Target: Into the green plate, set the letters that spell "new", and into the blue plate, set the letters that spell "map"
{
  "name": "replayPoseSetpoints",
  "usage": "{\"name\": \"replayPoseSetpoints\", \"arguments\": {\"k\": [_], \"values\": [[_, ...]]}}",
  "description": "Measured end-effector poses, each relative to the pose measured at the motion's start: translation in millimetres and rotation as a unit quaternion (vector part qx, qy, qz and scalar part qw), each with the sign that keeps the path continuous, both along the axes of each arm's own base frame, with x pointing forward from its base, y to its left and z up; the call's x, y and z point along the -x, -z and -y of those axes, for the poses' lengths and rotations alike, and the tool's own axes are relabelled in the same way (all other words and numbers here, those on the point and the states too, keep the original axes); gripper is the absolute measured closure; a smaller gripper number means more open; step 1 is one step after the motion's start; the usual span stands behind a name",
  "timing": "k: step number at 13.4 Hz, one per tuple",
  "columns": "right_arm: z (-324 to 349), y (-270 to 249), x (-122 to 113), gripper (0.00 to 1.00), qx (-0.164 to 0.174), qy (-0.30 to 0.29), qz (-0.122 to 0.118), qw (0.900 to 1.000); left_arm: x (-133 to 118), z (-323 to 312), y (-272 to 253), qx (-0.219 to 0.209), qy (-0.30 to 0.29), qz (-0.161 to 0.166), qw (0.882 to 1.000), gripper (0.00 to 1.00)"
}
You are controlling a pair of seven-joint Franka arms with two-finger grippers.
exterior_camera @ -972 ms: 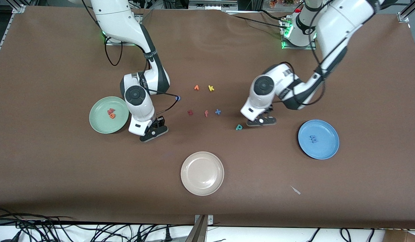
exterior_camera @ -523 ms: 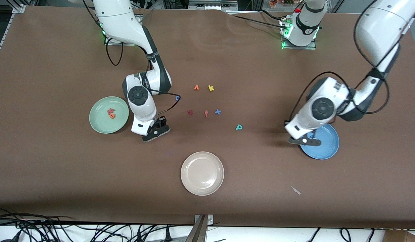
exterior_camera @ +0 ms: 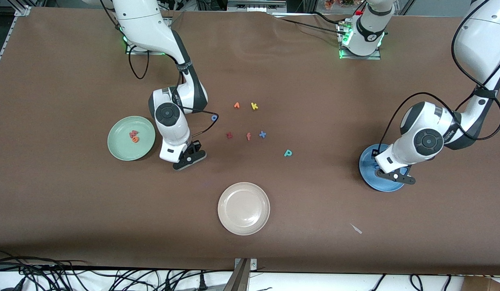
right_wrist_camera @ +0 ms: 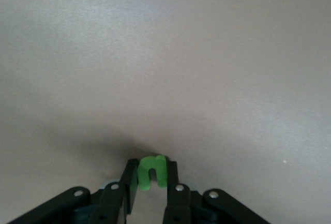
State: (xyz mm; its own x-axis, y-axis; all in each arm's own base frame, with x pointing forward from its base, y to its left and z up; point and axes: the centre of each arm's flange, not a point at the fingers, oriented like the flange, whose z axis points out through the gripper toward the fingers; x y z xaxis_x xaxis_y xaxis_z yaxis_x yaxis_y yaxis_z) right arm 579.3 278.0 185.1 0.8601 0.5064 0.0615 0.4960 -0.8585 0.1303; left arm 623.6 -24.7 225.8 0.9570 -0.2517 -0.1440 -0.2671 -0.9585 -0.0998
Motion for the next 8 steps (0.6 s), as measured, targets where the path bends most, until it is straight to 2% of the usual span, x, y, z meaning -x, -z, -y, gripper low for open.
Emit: {"name": "replayPoseSetpoints", "arguments": {"k": [3,5,8], "values": [[55.6,-46.3,-13.9,0.73,0.018,0.020,-0.050,0.998,-6.8,49.1,-24.4,0.032,-0.033,0.019,0.999,0.01],[129.3,-84.9,-20.7,0.73,0.021,0.013,-0.073,0.997,1.1,106.1,-33.1,0.039,-0.051,0.026,0.998,0.00],[222.5,-78.7,4.7,0.73,0.009,0.034,-0.099,0.994,26.3,192.6,-33.2,0.053,-0.083,0.015,0.995,0.00]]}}
